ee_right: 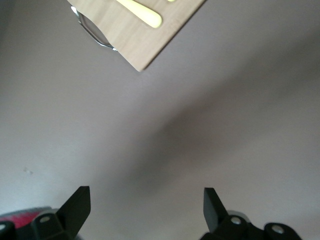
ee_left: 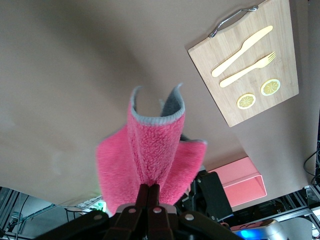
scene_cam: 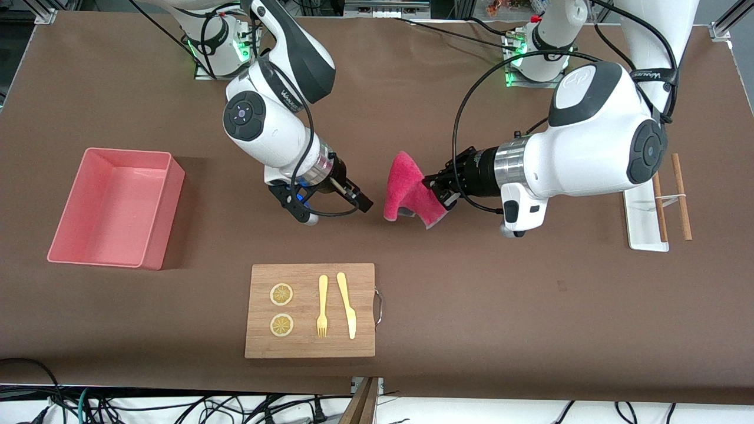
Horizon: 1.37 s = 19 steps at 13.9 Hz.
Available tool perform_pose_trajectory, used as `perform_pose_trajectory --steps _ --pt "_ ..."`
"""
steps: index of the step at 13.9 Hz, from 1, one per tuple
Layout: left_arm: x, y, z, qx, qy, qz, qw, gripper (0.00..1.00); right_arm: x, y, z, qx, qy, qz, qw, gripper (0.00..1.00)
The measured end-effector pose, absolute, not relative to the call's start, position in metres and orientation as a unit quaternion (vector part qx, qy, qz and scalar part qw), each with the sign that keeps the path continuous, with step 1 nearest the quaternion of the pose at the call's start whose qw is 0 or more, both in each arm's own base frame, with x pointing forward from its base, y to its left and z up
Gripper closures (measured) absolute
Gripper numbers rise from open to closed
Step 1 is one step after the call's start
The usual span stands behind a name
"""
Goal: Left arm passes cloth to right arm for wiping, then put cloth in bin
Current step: 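Grasp the hanging cloth with the right gripper beside the left gripper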
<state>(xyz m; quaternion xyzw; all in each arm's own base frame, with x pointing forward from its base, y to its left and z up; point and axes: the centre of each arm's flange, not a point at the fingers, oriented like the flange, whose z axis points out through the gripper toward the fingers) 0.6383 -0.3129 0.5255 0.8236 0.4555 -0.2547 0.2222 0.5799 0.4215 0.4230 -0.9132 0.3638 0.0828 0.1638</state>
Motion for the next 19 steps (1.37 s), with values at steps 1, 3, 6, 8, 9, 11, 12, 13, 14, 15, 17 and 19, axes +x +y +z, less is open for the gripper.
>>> perform_pose_trajectory --steps 1,3,6,8,9,11,12,13,14,15,17,19 --pt "0.639 -0.313 0.525 0.823 0.456 -0.255 0.222 0.99 0.578 0.422 0.422 -0.914 0.362 0.087 0.160 0.00" --pt "0.639 -0.313 0.525 0.823 0.456 -0.255 0.223 0.99 0.578 0.423 0.425 -0.912 0.364 0.092 0.166 0.00" --pt "0.640 -0.313 0.525 0.823 0.456 -0.255 0.223 0.99 0.590 0.416 0.443 -0.903 0.374 0.091 0.189 0.00" --pt "0.640 -0.313 0.525 0.823 0.456 -0.255 0.223 0.99 0.594 0.413 0.452 -0.901 0.376 0.087 0.197 0.00" --pt "0.640 -0.313 0.525 0.823 0.456 -0.255 0.223 0.99 0.595 0.414 0.456 -0.901 0.375 0.085 0.201 0.00" --pt "0.640 -0.313 0.525 0.823 0.456 -0.255 0.223 0.99 0.595 0.417 0.466 -0.897 0.376 0.087 0.215 0.00" --pt "0.640 -0.313 0.525 0.823 0.456 -0.255 0.223 0.99 0.596 0.418 0.470 -0.895 0.377 0.088 0.221 0.00" --pt "0.640 -0.313 0.525 0.823 0.456 -0.255 0.223 0.99 0.596 0.420 0.472 -0.894 0.377 0.085 0.227 0.00" --pt "0.640 -0.313 0.525 0.823 0.456 -0.255 0.223 0.99 0.596 0.421 0.473 -0.893 0.377 0.083 0.231 0.00" --pt "0.640 -0.313 0.525 0.823 0.456 -0.255 0.223 0.99 0.596 0.423 0.473 -0.893 0.377 0.082 0.233 0.00" --pt "0.640 -0.313 0.525 0.823 0.456 -0.255 0.223 0.99 0.596 0.423 0.473 -0.893 0.377 0.081 0.234 0.00" --pt "0.640 -0.313 0.525 0.823 0.456 -0.255 0.223 0.99 0.596 0.423 0.474 -0.892 0.377 0.080 0.235 0.00"
